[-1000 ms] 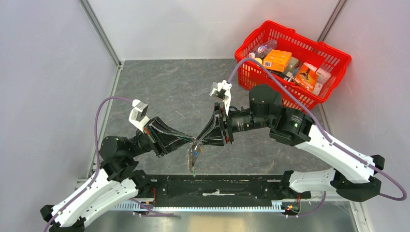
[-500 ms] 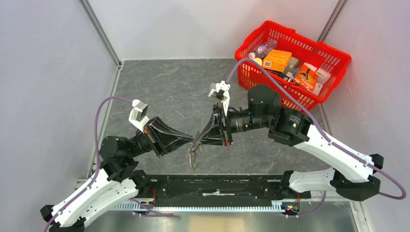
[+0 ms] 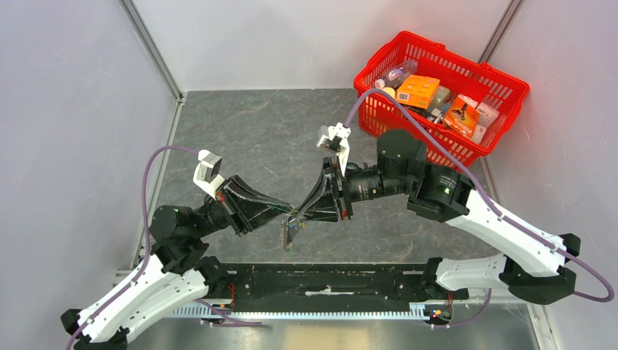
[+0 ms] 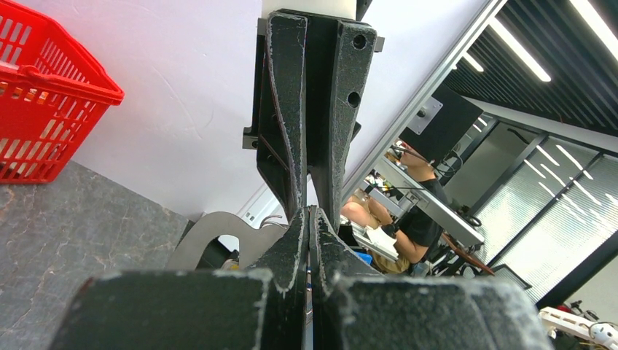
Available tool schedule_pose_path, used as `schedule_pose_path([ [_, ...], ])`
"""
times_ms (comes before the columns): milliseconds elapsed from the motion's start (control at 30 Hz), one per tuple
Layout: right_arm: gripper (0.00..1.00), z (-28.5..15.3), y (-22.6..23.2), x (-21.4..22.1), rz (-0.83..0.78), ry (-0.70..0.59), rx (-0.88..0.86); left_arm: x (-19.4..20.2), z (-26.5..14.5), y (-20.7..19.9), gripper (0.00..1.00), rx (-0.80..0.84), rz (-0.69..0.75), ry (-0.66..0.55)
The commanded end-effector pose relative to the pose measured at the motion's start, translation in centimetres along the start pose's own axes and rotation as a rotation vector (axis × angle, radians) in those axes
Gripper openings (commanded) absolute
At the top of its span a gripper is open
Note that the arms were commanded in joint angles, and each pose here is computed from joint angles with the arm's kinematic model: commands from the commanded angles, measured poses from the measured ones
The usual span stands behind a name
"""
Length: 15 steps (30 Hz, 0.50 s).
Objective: Put the keys on the keyring
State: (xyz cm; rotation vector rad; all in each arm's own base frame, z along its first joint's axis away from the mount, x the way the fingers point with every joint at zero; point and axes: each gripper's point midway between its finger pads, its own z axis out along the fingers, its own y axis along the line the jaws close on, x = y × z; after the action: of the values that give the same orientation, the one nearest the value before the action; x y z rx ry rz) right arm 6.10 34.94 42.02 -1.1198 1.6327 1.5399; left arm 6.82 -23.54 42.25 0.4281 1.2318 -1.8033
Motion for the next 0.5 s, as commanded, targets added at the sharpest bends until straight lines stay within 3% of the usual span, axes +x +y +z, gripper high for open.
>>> schedule_pose_path([
  [0, 0.26, -0.63, 1.22, -0.9, -0.035, -0.042, -0.032, -1.35, 0.24, -1.25, 0.02, 0.043, 0.01, -0.054],
  [267, 0.18, -0.46, 0.99, -0.81, -0.033, -0.039, -0.027, -1.43, 0.21, -1.43, 0.02, 0.05, 0.009, -0.058],
  [467, 0.01, -0.36, 0.89, -0.69, -0.032, -0.034, -0.025, -1.53, 0.23, -1.52, 0.02, 0.054, 0.01, -0.062],
])
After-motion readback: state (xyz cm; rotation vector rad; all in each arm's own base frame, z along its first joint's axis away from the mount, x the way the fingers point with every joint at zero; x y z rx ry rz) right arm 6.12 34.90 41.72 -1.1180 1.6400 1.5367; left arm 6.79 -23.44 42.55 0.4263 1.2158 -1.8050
